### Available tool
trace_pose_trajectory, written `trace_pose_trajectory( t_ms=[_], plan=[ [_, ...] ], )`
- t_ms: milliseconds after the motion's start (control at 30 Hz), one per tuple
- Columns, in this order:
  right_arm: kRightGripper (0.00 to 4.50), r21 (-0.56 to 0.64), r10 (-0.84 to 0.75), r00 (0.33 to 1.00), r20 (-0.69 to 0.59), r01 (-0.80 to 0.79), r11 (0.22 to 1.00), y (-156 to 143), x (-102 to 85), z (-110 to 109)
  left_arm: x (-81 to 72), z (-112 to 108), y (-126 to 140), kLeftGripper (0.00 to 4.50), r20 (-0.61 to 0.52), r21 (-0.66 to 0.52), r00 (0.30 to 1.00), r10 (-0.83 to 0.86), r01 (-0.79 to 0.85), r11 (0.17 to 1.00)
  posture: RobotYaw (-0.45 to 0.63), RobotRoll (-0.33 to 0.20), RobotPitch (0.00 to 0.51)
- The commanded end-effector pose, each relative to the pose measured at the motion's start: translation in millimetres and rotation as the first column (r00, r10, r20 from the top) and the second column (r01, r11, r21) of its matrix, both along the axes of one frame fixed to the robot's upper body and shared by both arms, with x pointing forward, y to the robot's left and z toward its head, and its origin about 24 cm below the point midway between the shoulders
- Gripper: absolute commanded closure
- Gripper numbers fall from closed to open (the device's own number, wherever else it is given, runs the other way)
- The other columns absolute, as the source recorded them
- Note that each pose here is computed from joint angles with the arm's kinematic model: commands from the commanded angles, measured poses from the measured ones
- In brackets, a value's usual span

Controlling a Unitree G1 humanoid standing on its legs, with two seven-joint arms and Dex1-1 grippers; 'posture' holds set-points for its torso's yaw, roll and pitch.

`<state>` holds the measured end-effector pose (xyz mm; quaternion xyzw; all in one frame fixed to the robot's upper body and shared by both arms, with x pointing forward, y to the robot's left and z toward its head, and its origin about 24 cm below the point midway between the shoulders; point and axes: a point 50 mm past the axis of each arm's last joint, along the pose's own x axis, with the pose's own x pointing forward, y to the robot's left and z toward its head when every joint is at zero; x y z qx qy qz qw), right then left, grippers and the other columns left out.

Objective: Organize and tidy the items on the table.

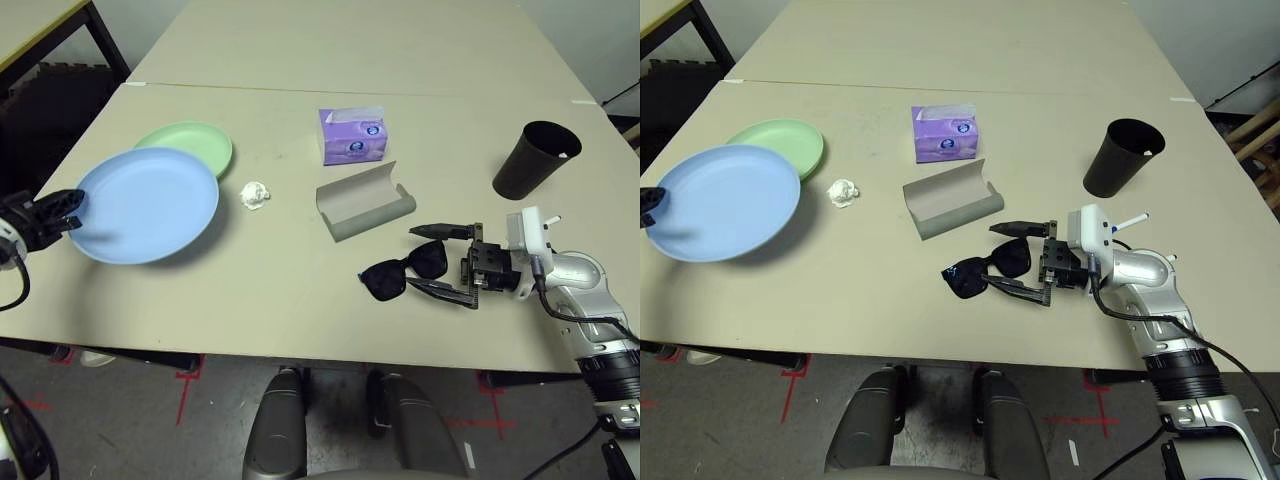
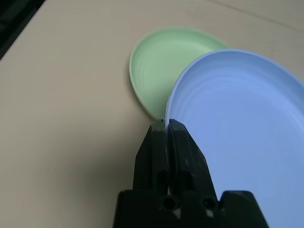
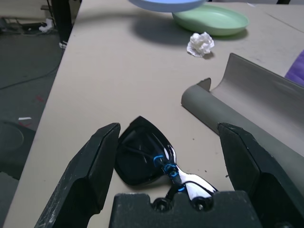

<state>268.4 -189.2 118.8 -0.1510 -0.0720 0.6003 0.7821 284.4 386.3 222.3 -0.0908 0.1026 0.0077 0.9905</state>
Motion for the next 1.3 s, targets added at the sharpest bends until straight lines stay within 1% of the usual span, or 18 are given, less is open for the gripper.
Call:
trace_pose_trajectory(
  t_ms=[33, 133, 233, 400, 533, 700, 867, 1133, 1267, 1300],
  plan=[
    [0.00, 0.000, -0.001, 1.000, 0.000, 0.001, 1.000, 1, -2.3, -1, 18.8, -5, 4, 4.48, -0.009, 0.017, 0.998, 0.066, -0.066, 0.998, 0.19, 0.000, 0.174],
    [0.00, 0.004, -0.005, 1.000, 0.003, 0.005, 1.000, 1, -3.6, 0, 34.3, -5, 5, 4.48, 0.017, 0.016, 0.991, 0.133, -0.133, 0.991, 0.18, 0.000, 0.175],
    [0.00, 0.011, -0.020, 1.000, 0.008, 0.020, 1.000, 1, -4.5, 1, 45.8, -8, 3, 4.48, 0.039, -0.004, 0.981, 0.190, -0.190, 0.982, 0.18, 0.000, 0.177],
    [0.00, 0.032, -0.068, 0.997, 0.030, 0.067, 0.997, -2, -2.6, 3, 60.0, -15, -7, 4.48, 0.057, -0.035, 0.974, 0.221, -0.219, 0.975, 0.18, 0.000, 0.180],
    [0.00, 0.084, -0.154, 0.987, 0.034, 0.151, 0.985, -7, 3.6, 5, 70.9, -20, -21, 4.48, 0.057, -0.050, 0.978, 0.202, -0.199, 0.979, 0.17, 0.000, 0.181],
    [0.00, 0.120, -0.183, 0.983, 0.010, 0.181, 0.976, -8, 4.0, 4, 73.7, -24, -24, 4.48, 0.048, -0.052, 0.978, 0.201, -0.198, 0.979, 0.17, 0.000, 0.182],
    [0.00, 0.131, -0.184, 0.983, 0.006, 0.182, 0.975, -6, 1.7, 4, 74.4, -28, -23, 4.48, 0.052, -0.058, 0.969, 0.241, -0.238, 0.970, 0.17, 0.000, 0.182],
    [0.00, 0.129, -0.180, 0.984, -0.003, 0.179, 0.975, -3, -2.7, 2, 74.9, -23, -20, 4.48, 0.086, -0.044, 0.950, 0.302, -0.299, 0.953, 0.17, 0.000, 0.183],
    [0.00, 0.129, -0.179, 0.984, -0.003, 0.178, 0.976, -1, -3.1, 4, 76.1, -24, -22, 4.48, 0.089, -0.035, 0.953, 0.291, -0.289, 0.957, 0.17, 0.000, 0.183],
    [0.00, 0.130, -0.178, 0.984, -0.003, 0.177, 0.976, -1, -3.0, 4, 76.2, -25, -22, 4.25, 0.086, -0.031, 0.952, 0.293, -0.292, 0.956, 0.17, 0.000, 0.183]
  ],
)
